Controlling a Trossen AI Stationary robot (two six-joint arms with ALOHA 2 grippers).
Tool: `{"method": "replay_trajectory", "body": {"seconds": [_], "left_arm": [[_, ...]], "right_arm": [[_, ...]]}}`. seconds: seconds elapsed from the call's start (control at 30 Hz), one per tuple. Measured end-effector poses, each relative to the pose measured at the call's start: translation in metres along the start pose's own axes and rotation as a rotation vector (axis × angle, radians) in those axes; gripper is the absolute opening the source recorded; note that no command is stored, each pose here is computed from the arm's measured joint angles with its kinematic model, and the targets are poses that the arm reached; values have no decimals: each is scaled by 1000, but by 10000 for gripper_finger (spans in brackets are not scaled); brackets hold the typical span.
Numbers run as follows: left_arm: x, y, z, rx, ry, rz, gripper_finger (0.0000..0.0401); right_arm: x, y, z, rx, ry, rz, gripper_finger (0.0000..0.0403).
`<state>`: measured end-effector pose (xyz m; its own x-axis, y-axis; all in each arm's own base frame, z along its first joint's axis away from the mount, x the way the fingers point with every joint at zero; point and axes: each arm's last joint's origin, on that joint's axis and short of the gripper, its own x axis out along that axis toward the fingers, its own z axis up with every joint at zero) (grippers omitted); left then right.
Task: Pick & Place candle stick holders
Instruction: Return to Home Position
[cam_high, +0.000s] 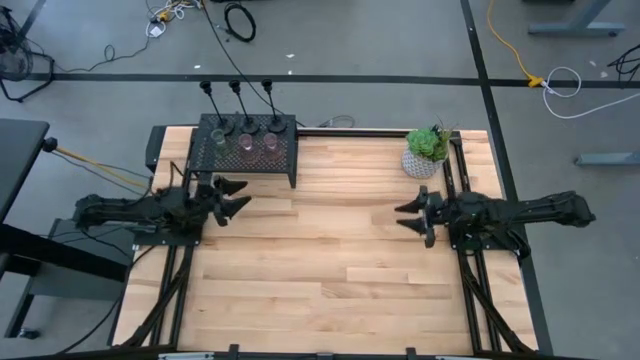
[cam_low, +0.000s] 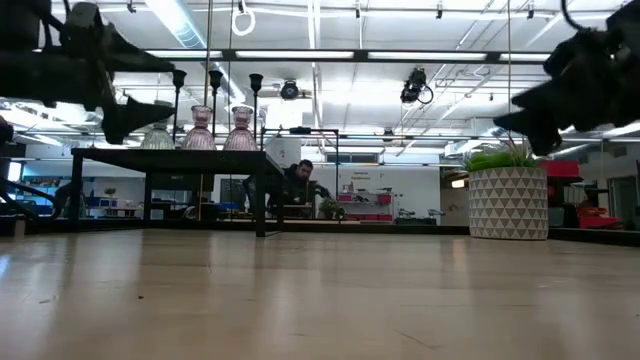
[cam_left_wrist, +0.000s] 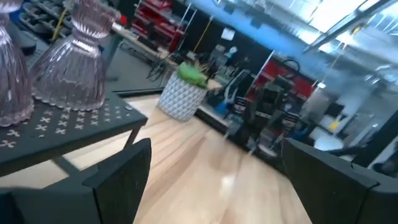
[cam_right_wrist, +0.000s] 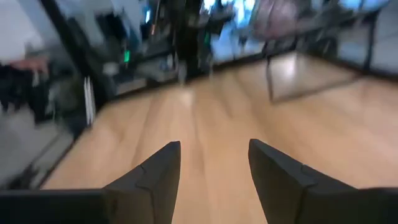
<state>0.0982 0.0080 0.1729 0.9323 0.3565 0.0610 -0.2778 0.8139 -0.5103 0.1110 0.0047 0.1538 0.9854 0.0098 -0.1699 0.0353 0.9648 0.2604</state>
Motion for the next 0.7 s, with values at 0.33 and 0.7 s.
{"method": "replay_trajectory", "body": {"seconds": [0.33, 0.7], "left_arm": [[-3, -3, 9, -43, -89, -46, 360], [-3, -3, 8, -39, -82, -42, 360]], "right_arm": [[-19, 3, 25, 26, -333, 11, 190], [-20, 4, 29, 30, -366, 16, 190]]}}
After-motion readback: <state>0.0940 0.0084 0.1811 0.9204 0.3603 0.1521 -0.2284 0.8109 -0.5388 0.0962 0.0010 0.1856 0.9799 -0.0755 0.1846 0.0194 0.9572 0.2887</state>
